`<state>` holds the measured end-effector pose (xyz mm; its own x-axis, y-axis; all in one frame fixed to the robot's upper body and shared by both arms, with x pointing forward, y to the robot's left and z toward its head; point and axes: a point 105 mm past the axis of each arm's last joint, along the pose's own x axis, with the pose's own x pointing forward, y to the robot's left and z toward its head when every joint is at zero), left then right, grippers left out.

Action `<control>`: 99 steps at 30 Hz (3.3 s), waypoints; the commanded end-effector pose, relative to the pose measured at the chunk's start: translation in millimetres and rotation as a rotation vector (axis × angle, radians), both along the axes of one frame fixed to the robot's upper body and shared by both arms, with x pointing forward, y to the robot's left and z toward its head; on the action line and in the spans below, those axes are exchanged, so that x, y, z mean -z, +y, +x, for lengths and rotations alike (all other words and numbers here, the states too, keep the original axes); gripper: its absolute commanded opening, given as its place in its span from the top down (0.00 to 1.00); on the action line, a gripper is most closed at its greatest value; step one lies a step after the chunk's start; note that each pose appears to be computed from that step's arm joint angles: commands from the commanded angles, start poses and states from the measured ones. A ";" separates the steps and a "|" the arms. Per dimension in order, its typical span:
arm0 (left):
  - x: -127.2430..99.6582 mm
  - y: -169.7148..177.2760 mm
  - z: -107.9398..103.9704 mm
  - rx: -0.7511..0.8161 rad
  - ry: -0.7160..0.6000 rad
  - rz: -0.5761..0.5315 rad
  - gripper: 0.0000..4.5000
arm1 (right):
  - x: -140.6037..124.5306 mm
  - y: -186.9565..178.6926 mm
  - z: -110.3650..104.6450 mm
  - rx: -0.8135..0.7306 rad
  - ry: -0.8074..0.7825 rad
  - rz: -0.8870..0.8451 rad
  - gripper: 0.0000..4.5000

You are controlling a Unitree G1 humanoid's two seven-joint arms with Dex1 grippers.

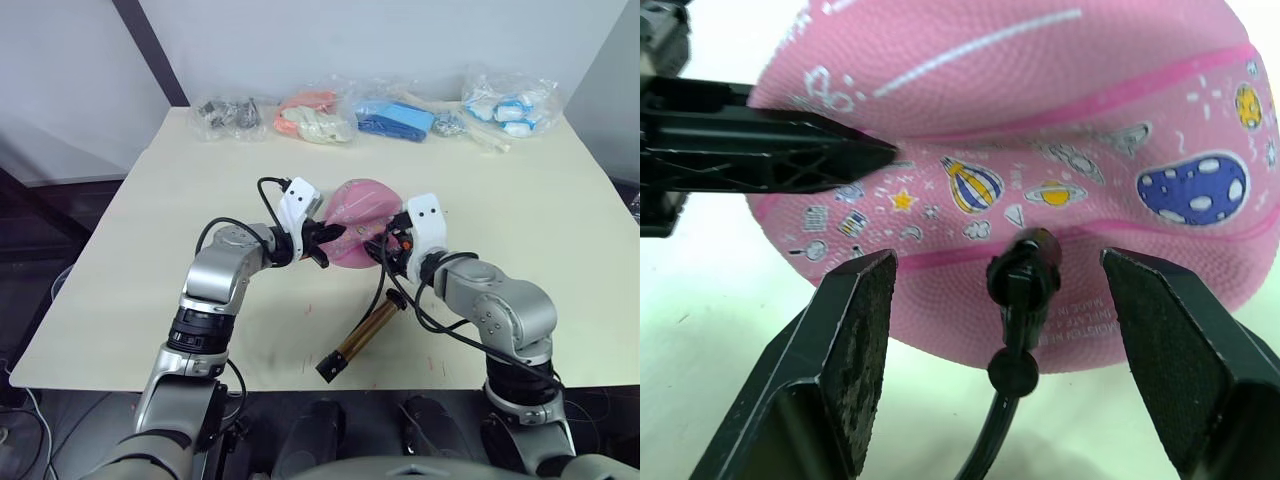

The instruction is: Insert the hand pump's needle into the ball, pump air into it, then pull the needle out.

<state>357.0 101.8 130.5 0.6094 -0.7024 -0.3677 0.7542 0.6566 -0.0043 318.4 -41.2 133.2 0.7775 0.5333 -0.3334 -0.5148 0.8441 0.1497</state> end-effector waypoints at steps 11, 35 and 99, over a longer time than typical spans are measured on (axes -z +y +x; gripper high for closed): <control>28.0 -10.2 -10.8 0.040 0.118 0.011 1.00 | -5.4 -1.0 2.4 0.028 -0.023 0.008 0.50; 27.4 -12.4 -11.5 0.045 0.117 0.006 1.00 | -3.5 1.4 4.4 0.038 -0.023 0.003 0.50; 29.3 -29.1 -7.9 0.105 0.152 -0.006 1.00 | 27.9 17.6 30.4 -0.428 -0.112 -0.694 0.92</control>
<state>365.7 101.5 125.4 0.6008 -0.6906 -0.4026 0.7489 0.6625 -0.0187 352.6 -28.4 123.3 0.6425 0.5022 -0.5788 -0.7612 0.5056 -0.4062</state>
